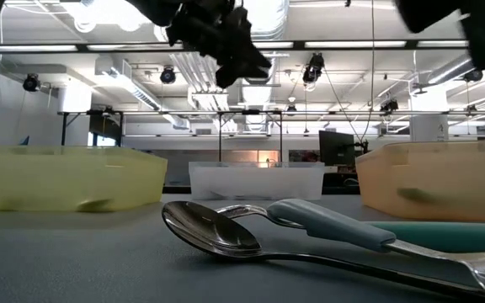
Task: Sort silverware by color (type)
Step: Put the green spoon into the orange bin
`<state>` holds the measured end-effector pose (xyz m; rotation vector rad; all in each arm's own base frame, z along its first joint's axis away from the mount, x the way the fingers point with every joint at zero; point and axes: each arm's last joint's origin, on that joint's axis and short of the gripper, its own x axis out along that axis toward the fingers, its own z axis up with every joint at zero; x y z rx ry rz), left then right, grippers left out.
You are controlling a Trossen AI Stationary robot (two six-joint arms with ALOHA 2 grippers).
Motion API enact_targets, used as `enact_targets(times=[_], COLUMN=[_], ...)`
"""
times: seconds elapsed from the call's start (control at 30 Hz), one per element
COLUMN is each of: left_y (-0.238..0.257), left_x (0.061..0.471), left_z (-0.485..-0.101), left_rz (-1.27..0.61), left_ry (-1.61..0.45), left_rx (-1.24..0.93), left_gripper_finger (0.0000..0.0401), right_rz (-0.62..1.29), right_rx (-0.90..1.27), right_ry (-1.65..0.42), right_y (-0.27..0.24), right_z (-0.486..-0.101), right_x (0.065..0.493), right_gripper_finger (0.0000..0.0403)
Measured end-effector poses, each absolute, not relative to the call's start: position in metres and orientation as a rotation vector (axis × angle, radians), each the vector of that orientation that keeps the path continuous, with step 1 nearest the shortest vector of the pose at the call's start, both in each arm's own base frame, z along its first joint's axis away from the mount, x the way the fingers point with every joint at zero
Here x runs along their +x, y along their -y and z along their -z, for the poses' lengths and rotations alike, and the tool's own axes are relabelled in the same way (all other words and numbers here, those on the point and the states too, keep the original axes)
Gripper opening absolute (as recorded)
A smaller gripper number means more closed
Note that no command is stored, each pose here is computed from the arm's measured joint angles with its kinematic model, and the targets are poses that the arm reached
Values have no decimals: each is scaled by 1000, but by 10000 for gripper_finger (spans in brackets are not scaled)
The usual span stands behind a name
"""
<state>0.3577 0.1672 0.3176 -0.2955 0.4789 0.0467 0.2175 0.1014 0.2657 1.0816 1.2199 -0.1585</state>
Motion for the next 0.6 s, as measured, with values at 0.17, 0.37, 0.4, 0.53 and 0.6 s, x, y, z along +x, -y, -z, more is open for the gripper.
enact_targets(times=[0.17, 0.37, 0.4, 0.53, 0.6], left_y=[-150, -121, -117, -98, -89], left_x=[366, 375, 376, 378, 378], left_z=[-338, -365, -371, -395, -408], left_rz=[47, 123, 133, 176, 198], left_ry=[-451, -415, -409, -380, -369], left_rx=[-282, -265, -269, -271, -268], left_gripper_finger=[123, 123, 123, 123, 123], right_rz=[118, 100, 80, 79, 130], right_rx=[1002, 979, 993, 1019, 1016], right_ry=[-1347, -1454, -1453, -1475, -1507], right_y=[-143, -186, -193, -214, -220], right_z=[-246, -215, -212, -195, -185], right_x=[213, 216, 217, 218, 216], right_gripper_finger=[96, 96, 96, 96, 96])
